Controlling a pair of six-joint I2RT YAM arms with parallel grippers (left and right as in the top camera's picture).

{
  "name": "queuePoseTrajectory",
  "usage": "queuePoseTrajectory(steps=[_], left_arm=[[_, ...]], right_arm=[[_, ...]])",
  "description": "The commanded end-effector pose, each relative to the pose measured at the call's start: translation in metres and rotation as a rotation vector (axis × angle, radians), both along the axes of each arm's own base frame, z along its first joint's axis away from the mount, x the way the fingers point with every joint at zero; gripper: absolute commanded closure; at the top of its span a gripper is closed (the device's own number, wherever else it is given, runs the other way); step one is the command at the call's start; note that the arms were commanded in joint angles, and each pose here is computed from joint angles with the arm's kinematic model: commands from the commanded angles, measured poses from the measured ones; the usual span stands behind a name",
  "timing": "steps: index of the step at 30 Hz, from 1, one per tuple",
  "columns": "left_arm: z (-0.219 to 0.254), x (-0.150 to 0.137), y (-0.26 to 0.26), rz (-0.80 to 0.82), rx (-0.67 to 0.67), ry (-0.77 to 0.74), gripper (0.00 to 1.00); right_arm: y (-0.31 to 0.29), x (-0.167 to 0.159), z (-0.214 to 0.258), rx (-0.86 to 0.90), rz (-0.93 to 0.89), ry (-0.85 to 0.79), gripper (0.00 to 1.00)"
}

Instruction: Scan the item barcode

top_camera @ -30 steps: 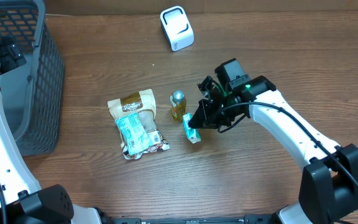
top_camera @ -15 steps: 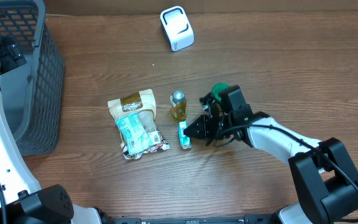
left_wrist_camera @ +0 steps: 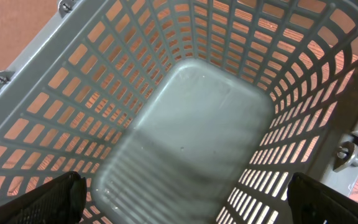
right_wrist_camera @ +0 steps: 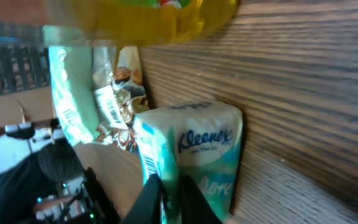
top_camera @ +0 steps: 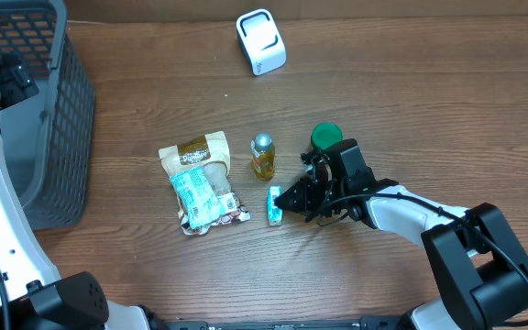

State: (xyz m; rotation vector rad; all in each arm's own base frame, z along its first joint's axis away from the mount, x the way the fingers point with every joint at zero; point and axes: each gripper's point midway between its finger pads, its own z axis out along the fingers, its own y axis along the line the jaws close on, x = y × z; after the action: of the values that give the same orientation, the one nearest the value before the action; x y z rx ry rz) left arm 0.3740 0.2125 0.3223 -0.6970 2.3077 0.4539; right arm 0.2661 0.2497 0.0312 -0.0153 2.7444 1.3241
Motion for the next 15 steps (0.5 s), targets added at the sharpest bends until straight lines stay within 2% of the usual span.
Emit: queuePoseTrajectory(steps=[1, 7, 9, 11, 15], left_arm=[[0.006, 0.002, -0.002, -0.021, 0.011, -0.008, 0.0], [0.006, 0.002, -0.002, -0.021, 0.011, -0.008, 0.0], [0.006, 0.002, -0.002, -0.02, 0.012, -0.008, 0.01], [0.006, 0.002, -0.002, -0.02, 0.012, -0.008, 0.0], [0.006, 0.002, -0.002, -0.02, 0.012, -0.008, 0.01]], right_arm=[[-0.003, 0.002, -0.001, -0.018, -0.016, -0.013, 0.81], [-0.001, 0.006, 0.006, -0.017, -0.016, -0.015, 0.61], [0.0, 0.011, 0.016, -0.022, -0.018, -0.025, 0.5], [-0.002, 0.017, 0.022, -0.049, -0.034, -0.035, 0.43], [-0.007, 0.031, 0.036, -0.136, -0.074, -0.052, 0.41]])
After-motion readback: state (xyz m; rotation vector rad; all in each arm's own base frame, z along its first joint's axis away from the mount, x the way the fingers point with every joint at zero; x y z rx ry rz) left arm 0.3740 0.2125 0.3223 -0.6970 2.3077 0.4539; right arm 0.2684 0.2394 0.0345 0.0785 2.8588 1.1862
